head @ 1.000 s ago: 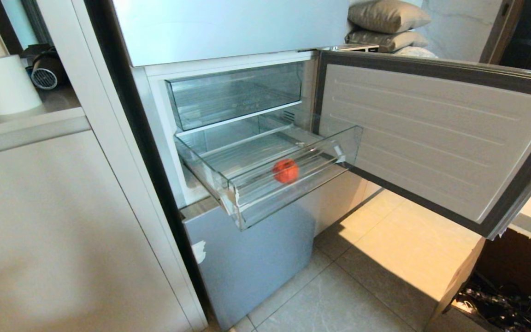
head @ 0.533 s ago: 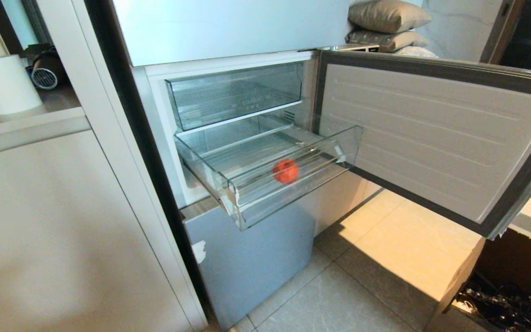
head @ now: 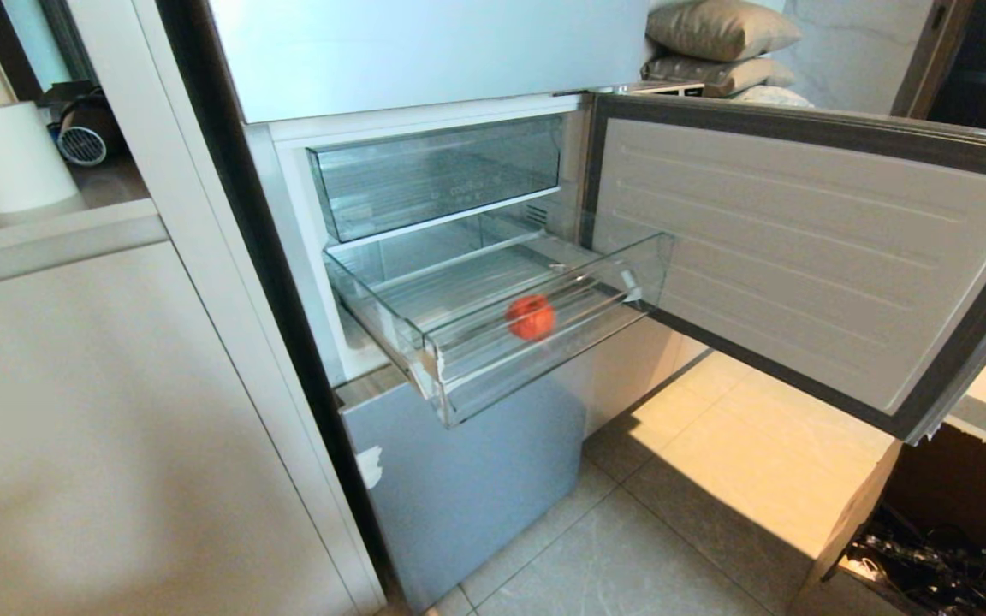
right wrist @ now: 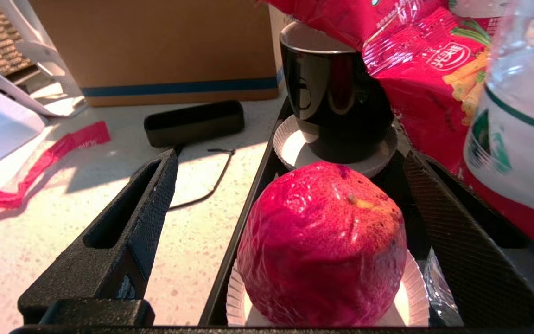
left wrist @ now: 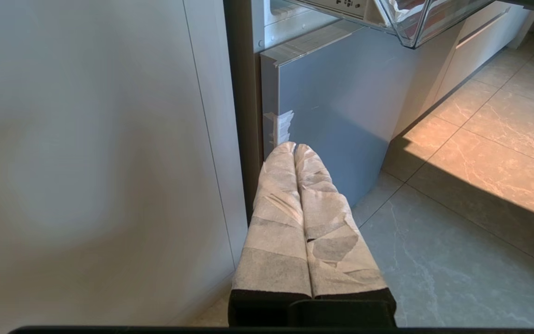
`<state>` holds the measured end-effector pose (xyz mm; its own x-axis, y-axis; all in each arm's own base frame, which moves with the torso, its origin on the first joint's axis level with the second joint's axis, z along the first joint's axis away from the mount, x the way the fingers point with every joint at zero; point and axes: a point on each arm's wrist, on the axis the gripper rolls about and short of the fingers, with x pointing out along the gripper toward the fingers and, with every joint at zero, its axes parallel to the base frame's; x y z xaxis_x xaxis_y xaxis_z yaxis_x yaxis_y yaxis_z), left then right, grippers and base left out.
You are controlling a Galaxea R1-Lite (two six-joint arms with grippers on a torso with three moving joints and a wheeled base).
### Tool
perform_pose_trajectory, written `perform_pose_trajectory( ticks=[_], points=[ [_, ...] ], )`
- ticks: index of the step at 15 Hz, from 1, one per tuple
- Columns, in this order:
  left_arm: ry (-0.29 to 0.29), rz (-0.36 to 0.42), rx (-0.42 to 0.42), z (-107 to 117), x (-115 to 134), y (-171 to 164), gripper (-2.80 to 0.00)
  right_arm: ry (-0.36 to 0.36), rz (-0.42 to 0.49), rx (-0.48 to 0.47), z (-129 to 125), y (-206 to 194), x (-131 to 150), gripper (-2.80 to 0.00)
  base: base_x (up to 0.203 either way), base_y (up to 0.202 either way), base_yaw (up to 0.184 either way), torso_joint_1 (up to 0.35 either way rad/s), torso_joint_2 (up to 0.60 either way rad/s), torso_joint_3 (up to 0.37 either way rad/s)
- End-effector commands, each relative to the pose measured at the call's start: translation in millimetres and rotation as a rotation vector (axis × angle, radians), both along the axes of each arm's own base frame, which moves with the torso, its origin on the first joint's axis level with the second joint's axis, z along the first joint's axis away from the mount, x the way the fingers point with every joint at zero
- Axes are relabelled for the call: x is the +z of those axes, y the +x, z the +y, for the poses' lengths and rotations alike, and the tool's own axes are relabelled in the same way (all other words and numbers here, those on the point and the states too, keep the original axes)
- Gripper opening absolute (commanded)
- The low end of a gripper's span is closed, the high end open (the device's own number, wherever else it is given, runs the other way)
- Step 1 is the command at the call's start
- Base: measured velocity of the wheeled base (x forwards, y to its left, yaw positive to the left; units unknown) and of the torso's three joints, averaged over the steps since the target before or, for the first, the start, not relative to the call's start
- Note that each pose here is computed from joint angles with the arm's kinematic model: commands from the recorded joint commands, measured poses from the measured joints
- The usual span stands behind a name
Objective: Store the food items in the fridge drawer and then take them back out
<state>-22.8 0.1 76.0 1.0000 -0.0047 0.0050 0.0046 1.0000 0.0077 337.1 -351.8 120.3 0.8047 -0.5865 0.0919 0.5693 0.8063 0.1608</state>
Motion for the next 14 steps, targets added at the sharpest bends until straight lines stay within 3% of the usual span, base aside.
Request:
perform_pose_trajectory(
  ticks=[1,14],
  points=[
    [0.0,-0.003,0.0,0,0,0,-2.8,-0.004,0.002,-0.009,-3,-5,0,0.0,0.0,0.0,0.0,0.0,0.0,0.0],
    [0.0,-0.002,0.0,0,0,0,-2.8,0.023,0.046,0.028,-6,7,-31,0.0,0.0,0.0,0.0,0.0,0.0,0.0]
  ],
)
